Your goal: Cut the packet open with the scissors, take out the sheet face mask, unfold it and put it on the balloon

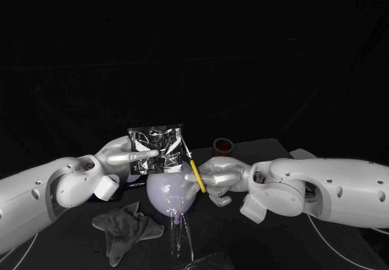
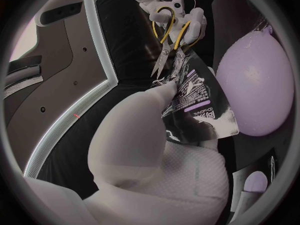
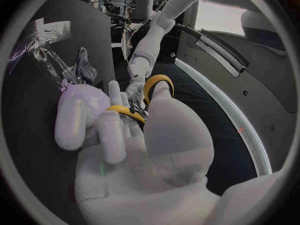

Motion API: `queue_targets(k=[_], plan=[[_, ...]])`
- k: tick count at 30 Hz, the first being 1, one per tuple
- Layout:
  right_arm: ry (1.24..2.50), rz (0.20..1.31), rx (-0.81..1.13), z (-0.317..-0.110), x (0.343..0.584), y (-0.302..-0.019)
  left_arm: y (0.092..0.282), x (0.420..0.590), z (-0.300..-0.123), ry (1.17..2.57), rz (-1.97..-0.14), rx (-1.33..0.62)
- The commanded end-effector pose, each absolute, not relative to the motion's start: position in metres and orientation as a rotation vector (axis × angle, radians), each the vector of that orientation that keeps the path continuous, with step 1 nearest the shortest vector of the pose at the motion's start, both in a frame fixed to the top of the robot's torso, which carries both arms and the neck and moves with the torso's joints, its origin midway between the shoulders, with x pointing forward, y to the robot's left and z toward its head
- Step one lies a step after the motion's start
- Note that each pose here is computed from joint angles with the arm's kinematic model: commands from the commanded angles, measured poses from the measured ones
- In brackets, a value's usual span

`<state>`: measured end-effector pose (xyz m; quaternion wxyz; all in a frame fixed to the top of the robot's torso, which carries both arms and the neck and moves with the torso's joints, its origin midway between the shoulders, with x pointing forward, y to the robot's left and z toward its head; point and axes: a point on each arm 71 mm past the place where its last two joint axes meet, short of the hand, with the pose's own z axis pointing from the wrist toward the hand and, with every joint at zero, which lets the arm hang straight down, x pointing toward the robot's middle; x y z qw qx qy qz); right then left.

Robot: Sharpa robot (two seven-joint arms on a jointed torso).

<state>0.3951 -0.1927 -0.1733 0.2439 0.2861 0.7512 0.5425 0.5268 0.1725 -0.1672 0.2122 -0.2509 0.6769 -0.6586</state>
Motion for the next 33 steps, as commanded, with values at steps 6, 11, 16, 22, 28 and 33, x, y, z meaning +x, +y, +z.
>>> queue_targets(k=[6,11,16,22,28,33], plan=[[2.064,1.495,0.759,-0.1738,0.3946,-0.1922,0.1697,0.5252,-0.164,1.879,-1.875,-0.679],[2.058,1.492,0.759,-0.1736,0.395,-0.1934,0.1695,0.5244,-0.164,1.887,-1.876,-0.671],[2.052,1.489,0.759,-0.1735,0.3958,-0.195,0.1691,0.5237,-0.1639,1.893,-1.88,-0.666],[2.051,1.494,0.753,-0.1733,0.3963,-0.1942,0.1677,0.5222,-0.1638,1.904,-1.888,-0.653],[2.045,1.499,0.743,-0.1722,0.396,-0.1934,0.167,0.5211,-0.1639,1.914,-1.89,-0.642],[2.038,1.5,0.734,-0.171,0.3968,-0.1932,0.1661,0.52,-0.164,1.925,-1.889,-0.63]])
